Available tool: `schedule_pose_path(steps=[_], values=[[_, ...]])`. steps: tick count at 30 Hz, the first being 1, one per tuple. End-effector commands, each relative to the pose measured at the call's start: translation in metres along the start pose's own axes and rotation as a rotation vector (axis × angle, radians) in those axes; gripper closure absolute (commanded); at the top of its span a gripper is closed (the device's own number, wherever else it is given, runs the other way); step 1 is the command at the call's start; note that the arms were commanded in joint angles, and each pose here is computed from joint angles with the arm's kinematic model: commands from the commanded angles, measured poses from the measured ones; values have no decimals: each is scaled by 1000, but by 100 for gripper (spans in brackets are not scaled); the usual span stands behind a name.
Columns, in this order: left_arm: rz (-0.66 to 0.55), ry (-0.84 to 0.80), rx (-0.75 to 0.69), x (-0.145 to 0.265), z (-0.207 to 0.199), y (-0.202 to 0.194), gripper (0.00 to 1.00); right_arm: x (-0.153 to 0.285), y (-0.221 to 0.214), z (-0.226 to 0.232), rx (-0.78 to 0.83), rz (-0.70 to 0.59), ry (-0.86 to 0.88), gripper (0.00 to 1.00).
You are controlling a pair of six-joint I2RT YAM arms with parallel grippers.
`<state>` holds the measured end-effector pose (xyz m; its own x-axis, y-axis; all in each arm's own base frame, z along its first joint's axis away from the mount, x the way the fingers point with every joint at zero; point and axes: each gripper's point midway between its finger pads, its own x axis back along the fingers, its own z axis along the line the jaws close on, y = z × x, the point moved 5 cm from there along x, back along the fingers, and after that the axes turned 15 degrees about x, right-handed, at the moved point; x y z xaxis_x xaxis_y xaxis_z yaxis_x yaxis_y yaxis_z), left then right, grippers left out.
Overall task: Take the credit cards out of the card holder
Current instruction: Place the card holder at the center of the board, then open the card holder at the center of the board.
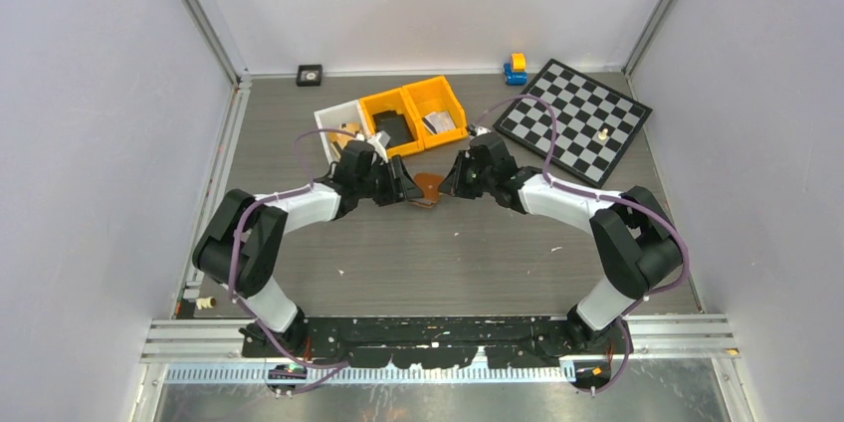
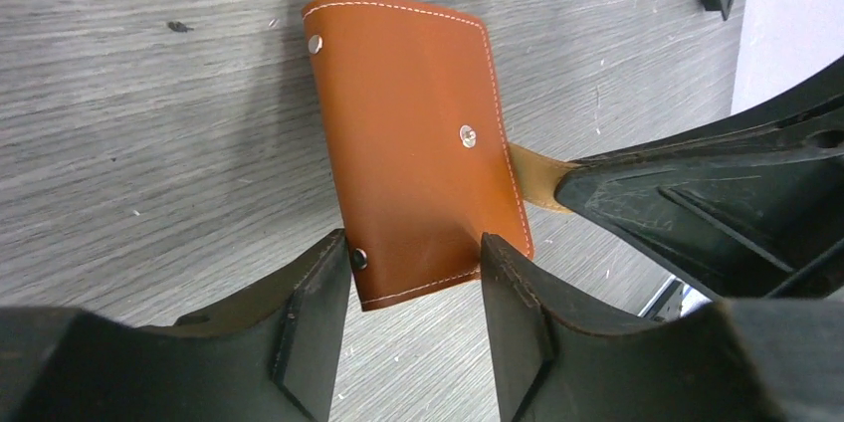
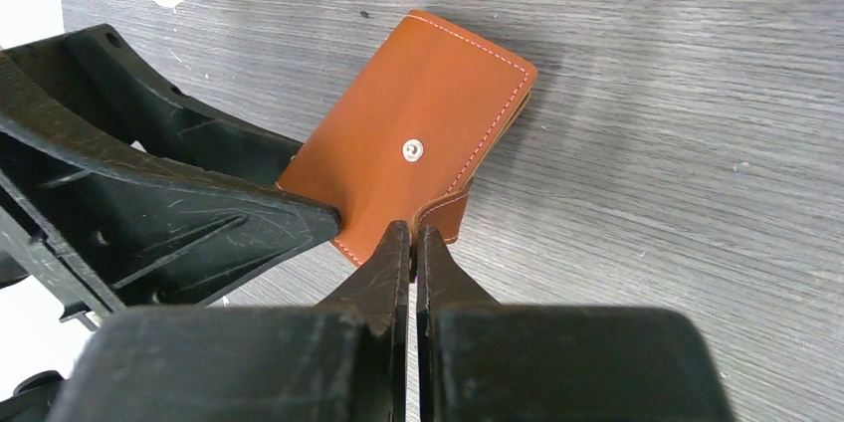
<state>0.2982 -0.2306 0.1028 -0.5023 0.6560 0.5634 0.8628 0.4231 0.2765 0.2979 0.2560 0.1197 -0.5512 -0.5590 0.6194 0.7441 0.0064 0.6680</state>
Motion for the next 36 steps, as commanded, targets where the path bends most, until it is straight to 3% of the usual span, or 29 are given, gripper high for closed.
schedule_pose_path(steps=[1, 3, 4, 7, 8, 12, 16, 21, 26, 36], values=[[31, -31, -33, -2, -13, 5, 46, 4, 24, 11, 21, -71, 29, 100], [33, -10, -40, -3, -11, 5, 36, 6, 25, 12, 27, -74, 30, 100], [27, 2, -43, -2, -10, 6, 25, 7, 25, 11, 26, -75, 28, 100], [-18, 36, -61, 7, -10, 11, 4, 9, 26, 11, 28, -83, 25, 100], [-46, 40, -72, 12, -11, 13, 1, 9, 26, 11, 29, -84, 24, 100], [-185, 34, -99, 35, -14, 21, 0, 10, 26, 11, 32, -86, 22, 99], [-415, 161, 99, 60, 17, 45, 0, 11, 26, 10, 37, -91, 14, 100], [-317, -51, -16, 55, -1, 39, 1, 12, 26, 10, 39, -96, 16, 100], [-155, 8, -93, 32, -7, 27, 17, 14, 28, 14, 43, -98, 44, 100], [-4, -31, -207, 7, -26, 2, 14, 18, 29, 20, 48, -117, 85, 100]])
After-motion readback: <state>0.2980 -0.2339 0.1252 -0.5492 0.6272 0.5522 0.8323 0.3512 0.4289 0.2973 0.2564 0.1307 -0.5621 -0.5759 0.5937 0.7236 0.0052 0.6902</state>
